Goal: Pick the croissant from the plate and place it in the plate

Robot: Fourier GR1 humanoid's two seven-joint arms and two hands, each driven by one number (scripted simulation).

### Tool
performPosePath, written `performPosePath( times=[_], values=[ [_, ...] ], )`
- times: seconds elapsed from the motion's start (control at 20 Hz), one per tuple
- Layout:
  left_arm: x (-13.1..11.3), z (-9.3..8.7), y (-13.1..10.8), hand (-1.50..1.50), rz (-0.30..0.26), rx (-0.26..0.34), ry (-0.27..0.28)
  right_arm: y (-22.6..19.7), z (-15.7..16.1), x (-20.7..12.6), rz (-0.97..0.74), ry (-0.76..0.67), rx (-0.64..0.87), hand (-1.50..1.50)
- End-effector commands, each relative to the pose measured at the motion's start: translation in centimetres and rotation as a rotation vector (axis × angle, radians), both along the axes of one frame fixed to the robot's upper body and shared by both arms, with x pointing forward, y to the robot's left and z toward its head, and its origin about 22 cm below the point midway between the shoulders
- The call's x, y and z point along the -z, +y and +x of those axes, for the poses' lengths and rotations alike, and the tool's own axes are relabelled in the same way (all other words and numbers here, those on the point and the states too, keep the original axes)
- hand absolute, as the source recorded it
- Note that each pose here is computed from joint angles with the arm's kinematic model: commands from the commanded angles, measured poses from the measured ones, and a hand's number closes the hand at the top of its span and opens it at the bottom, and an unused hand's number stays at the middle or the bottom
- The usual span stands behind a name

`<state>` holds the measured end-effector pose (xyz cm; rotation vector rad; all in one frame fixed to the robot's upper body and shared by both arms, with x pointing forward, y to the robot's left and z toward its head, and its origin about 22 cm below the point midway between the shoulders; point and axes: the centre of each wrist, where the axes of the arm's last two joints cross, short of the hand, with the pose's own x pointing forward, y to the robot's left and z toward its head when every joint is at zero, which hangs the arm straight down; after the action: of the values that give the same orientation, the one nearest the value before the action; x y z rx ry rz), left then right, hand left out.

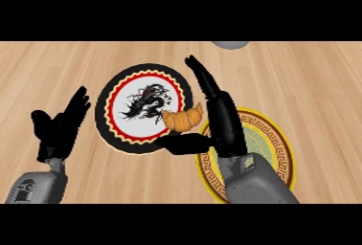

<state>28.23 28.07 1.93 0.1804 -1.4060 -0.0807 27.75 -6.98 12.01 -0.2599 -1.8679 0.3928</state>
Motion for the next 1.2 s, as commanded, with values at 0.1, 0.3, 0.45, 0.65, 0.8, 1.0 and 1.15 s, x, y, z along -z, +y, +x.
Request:
performPosePath(
  times=[0.1, 0.3, 0.45, 0.65, 0.8, 1.0, 1.15],
  values=[
    [-0.8, -0.5, 1.5, 0.00, -0.010, -0.003, -0.001, -2.5, -0.6, 0.5, 0.192, 0.148, -0.082, -1.50],
    [0.1, 0.9, 1.2, 0.00, -0.013, -0.007, 0.011, -5.9, -0.3, 1.9, 0.154, 0.121, -0.103, -1.50],
    [0.9, -0.4, 0.8, 0.00, -0.002, 0.007, -0.003, -7.5, 0.0, 3.1, 0.164, 0.104, -0.115, -1.50],
    [-0.8, -0.3, 1.5, 0.00, -0.015, 0.005, 0.010, -11.1, 0.6, 2.4, 0.157, 0.093, -0.088, -1.50],
    [1.0, -0.4, -0.8, 0.00, -0.002, 0.013, 0.004, -10.5, -0.6, 3.0, 0.142, 0.084, -0.097, -1.50],
    [-0.2, -1.6, 2.2, 0.00, -0.003, 0.012, 0.011, -13.1, 0.9, 4.1, 0.129, 0.098, -0.063, -1.50],
    [-1.5, 1.4, -0.1, 0.00, -0.005, 0.013, -0.008, -12.9, 0.4, 2.7, 0.106, 0.105, -0.049, -1.50]
  ],
)
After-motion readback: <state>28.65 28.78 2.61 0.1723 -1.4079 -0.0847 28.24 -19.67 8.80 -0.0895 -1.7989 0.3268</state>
